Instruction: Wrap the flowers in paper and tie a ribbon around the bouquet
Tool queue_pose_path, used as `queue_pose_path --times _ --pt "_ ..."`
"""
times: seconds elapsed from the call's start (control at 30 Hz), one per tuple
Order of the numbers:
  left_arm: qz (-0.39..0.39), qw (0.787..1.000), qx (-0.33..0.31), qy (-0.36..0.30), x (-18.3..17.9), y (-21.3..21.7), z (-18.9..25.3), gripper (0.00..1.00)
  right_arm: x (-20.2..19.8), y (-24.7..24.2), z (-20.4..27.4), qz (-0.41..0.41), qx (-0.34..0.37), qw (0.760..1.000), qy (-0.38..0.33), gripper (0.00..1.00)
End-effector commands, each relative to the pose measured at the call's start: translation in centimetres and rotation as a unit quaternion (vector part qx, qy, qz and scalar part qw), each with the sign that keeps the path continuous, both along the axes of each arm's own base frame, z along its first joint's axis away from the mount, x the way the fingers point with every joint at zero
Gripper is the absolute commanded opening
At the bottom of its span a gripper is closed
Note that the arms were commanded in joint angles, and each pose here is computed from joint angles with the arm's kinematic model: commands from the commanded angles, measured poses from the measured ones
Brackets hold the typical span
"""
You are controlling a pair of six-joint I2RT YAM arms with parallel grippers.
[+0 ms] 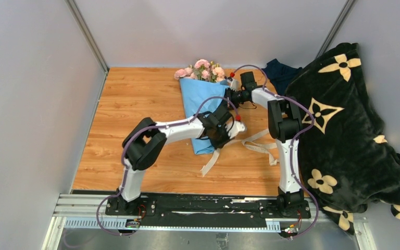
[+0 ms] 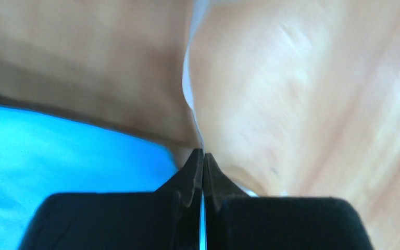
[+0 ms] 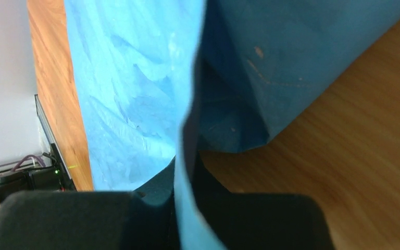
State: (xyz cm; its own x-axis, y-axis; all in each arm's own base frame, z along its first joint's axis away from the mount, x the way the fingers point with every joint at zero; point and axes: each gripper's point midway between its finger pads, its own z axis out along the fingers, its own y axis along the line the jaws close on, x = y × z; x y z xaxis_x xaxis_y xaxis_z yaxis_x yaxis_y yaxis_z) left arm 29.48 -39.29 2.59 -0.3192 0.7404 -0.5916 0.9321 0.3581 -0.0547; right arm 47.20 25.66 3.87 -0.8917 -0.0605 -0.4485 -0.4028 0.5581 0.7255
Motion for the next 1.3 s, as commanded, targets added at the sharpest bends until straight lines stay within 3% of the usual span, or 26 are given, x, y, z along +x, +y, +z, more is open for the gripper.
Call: queue_pose_path --times 0.0,0.17,0.3,0.4,0.5,0.77,0.87,1.03,1.13,1.27 --pt "-0.164 0.978 0.121 0.052 -10.3 7.5 -0.3 0.00 -1.3 -0.8 1.4 -0.047 -0.043 0.997 0.041 0.00" --pt "-0.282 0.911 0.277 0.115 -17.1 19.9 -1.3 0.00 -1.4 -0.7 3.9 -0.071 -0.033 0.996 0.047 0.00" --pt "-0.298 0.870 0.371 0.128 -19.0 27.8 -1.7 0.00 -1.1 -0.3 6.4 -0.083 -0.016 0.995 0.044 0.00" --pt "-0.245 0.874 0.407 0.100 -16.2 31.1 -2.2 0.00 -1.1 0.3 8.8 -0.084 0.001 0.996 0.035 0.00" --pt "-0.201 0.864 0.459 0.042 -12.3 34.0 -2.4 0.00 -1.4 0.8 10.9 -0.080 0.024 0.996 0.032 0.00" --pt "-0.076 0.858 0.508 0.004 -3.2 39.1 -3.6 0.00 -2.8 1.0 13.4 -0.071 0.037 0.996 0.025 0.00" --pt "0.029 0.870 0.492 -0.017 2.8 39.9 -3.1 0.00 -4.0 1.3 12.6 -0.063 0.029 0.997 0.031 0.00" --pt "0.237 0.893 0.377 -0.065 14.1 40.1 1.8 0.00 -7.6 2.3 9.0 -0.040 0.011 0.997 0.063 0.00" --pt "0.313 0.892 0.309 -0.103 17.6 40.0 6.8 0.00 -10.1 2.6 6.7 -0.024 -0.004 0.996 0.084 0.00" --pt "0.343 0.905 0.197 -0.154 17.7 38.1 16.0 0.00 -12.8 2.9 3.8 -0.009 -0.032 0.994 0.103 0.00"
